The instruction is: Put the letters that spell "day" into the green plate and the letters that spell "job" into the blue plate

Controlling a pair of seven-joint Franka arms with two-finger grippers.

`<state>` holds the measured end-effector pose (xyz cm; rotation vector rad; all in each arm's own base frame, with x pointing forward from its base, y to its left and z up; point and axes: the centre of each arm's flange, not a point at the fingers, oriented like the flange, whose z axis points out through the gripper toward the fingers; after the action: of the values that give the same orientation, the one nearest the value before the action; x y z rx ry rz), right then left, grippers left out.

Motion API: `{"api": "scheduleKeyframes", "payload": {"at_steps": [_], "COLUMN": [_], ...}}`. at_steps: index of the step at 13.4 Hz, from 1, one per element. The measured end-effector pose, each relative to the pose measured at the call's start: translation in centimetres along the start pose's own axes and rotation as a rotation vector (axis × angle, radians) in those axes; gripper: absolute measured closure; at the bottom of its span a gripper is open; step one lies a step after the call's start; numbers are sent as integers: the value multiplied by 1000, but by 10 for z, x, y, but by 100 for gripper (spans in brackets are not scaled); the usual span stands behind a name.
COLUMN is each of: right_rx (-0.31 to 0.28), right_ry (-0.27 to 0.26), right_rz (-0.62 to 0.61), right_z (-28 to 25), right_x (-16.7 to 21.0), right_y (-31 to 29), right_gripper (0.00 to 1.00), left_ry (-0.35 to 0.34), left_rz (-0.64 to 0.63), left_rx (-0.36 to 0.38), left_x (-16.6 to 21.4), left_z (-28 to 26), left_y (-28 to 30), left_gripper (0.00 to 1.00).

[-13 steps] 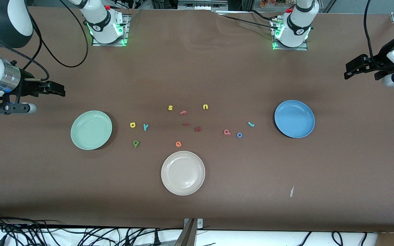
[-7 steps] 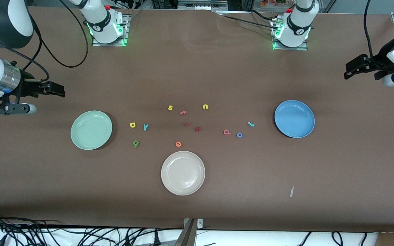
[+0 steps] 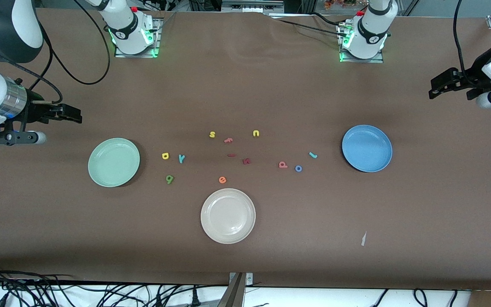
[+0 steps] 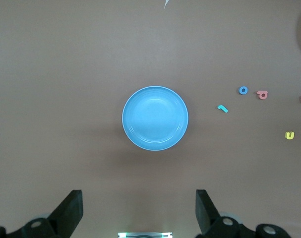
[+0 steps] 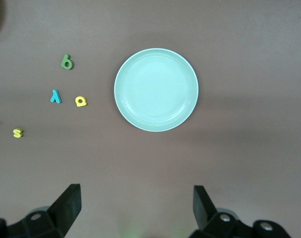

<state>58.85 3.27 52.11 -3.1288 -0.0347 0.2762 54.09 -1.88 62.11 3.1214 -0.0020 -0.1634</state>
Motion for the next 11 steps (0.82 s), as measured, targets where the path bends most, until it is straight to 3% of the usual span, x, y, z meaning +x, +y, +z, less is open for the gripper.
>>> {"api": "scheduleKeyframes", "payload": {"at_steps": [11], "right_rx": [0], "right_ry": [3], "right_rz": [0], "right_z": [0], "right_x": [0], "right_y": [0], "right_gripper": [0], "left_ry": [0], "left_rz": [-5], "left_rx": [-1], "left_x": [0], "left_z": [0], "left_y": [-3], "left_gripper": [0]}}
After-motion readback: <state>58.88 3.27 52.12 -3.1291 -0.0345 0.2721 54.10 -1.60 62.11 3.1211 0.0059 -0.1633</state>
